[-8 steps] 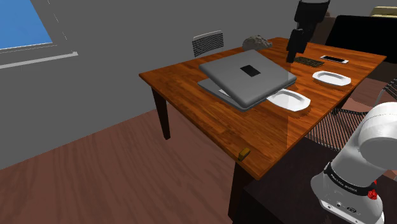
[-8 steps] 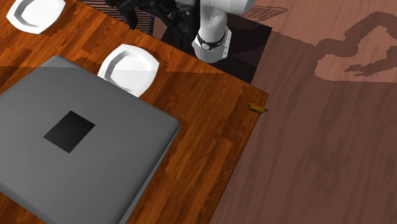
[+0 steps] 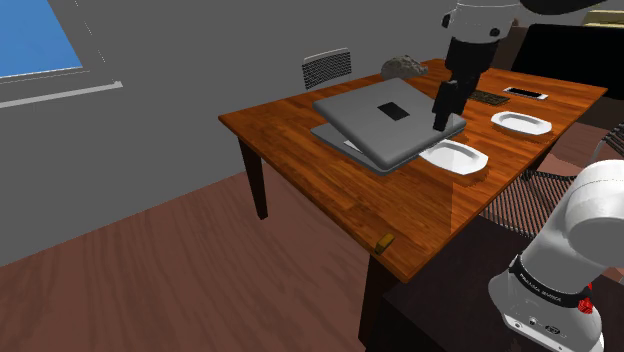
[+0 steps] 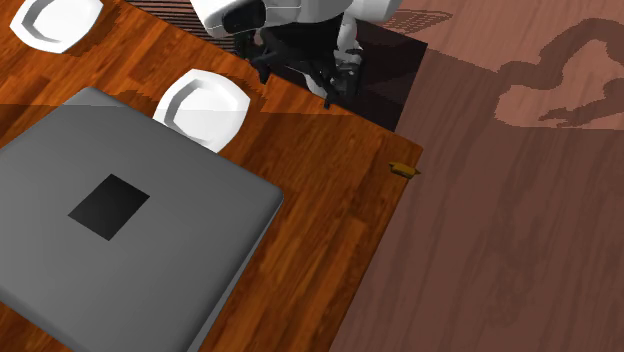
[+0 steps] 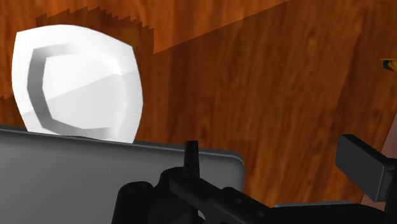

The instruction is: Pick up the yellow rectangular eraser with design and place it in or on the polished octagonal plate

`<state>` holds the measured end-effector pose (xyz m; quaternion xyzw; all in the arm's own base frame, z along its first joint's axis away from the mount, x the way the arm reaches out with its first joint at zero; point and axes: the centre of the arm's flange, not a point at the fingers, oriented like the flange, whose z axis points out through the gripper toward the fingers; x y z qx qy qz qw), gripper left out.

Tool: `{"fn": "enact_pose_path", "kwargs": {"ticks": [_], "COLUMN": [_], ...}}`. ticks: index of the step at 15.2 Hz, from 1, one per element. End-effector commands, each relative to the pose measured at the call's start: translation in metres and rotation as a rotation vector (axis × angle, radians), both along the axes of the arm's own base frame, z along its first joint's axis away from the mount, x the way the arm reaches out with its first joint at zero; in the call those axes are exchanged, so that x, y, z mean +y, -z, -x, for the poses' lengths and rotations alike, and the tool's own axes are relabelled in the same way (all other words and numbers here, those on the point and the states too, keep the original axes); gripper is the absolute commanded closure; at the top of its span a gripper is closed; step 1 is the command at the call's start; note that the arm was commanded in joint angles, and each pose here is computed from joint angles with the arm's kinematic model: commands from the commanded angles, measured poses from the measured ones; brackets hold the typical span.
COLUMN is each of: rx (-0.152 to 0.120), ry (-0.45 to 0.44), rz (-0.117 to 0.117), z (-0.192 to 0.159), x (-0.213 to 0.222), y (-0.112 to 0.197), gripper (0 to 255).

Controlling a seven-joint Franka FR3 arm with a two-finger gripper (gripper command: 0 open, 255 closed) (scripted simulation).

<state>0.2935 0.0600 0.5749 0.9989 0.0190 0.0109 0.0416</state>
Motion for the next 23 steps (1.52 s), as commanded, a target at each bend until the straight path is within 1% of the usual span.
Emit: {"fn": "enact_pose_path", "kwargs": {"ticks": [1,20,23], "rx": [0.001,0.014,0.014], "ry": [0.005,0.035,0.035], "rz": [-0.011,-0.110,-0.110], "z": [0.003,0.022,0.022], "x": [0.018,0.201,0.202], "y": [0.017,0.165,0.180], "gripper": [0,0,0]}}
